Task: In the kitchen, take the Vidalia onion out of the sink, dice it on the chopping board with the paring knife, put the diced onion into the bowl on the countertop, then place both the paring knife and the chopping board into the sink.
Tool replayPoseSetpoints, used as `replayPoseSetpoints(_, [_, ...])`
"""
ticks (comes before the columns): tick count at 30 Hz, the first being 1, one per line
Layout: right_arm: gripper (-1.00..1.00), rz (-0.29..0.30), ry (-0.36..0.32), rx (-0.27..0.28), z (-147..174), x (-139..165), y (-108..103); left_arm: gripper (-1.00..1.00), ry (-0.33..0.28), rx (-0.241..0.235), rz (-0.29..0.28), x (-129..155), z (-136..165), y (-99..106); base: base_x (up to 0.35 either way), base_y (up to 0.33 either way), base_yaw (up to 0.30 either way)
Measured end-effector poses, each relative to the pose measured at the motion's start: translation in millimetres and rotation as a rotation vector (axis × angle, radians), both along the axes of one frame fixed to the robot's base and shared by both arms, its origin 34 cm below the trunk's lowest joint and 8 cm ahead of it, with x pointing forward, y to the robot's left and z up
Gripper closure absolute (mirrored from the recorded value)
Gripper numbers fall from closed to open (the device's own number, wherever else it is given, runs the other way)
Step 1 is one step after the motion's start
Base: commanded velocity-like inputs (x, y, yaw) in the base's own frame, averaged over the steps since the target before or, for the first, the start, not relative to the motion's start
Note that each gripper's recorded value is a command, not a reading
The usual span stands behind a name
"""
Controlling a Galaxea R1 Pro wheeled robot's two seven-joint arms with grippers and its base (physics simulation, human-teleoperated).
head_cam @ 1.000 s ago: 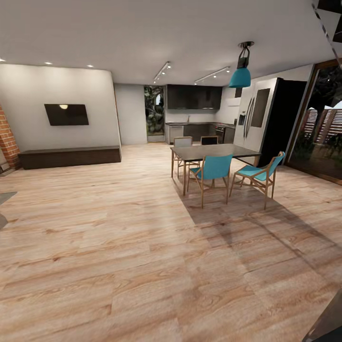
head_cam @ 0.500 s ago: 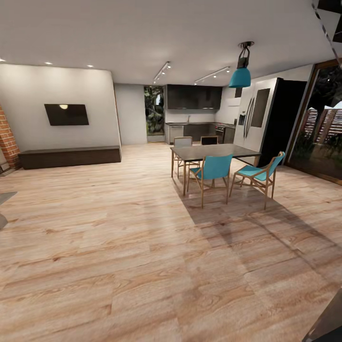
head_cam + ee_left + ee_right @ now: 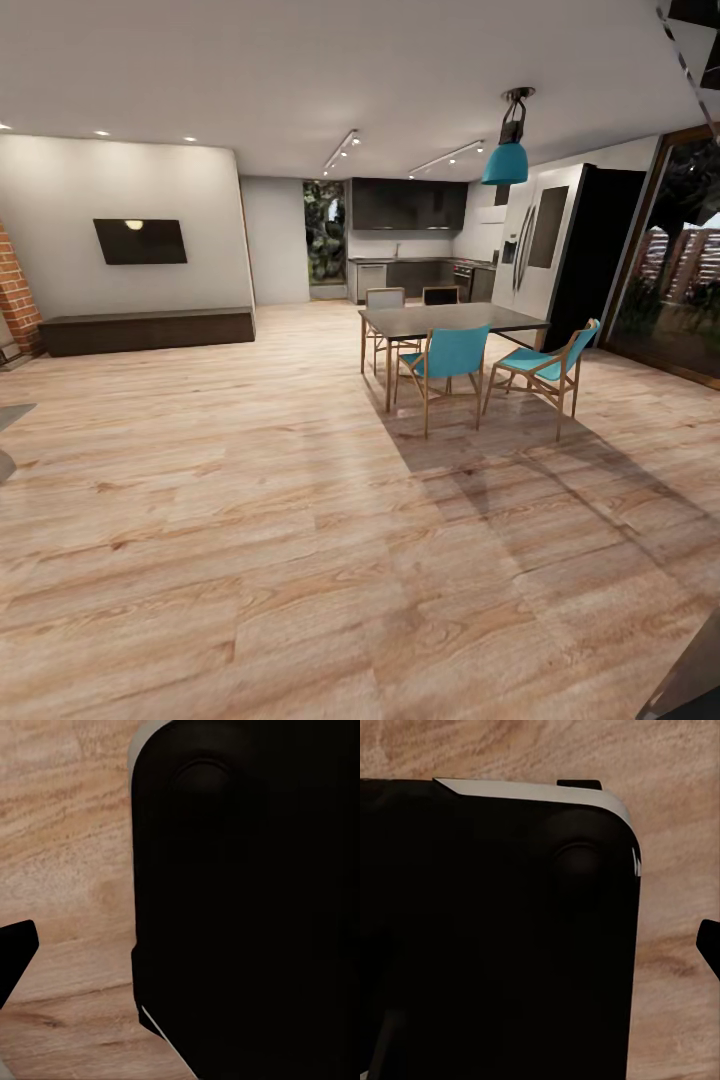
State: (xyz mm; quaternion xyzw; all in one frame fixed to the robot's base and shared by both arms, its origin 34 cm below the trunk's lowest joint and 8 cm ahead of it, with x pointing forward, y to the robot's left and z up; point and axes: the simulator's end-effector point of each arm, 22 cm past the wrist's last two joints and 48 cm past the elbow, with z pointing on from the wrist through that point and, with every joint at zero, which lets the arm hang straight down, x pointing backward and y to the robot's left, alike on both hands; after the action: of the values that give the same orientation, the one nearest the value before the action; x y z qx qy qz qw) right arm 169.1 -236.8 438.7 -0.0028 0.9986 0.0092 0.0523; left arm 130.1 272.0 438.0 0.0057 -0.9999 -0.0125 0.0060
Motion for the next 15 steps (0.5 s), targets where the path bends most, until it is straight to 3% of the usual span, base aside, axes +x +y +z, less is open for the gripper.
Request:
replayPoseSetpoints(7, [-1.0, 0.002, 0.0, -0.002, 0, 0, -1, -1.0, -0.015, -0.02, -0.001, 6, 0, -14, 0.0, 0.0, 0.023])
replayPoseSetpoints(15, [-1.0, 0.002, 0.0, -0.004, 0, 0, -3, -1.0, -0.086, -0.014, -0.002, 29, 0, -9, 0.0, 0.0, 0.213])
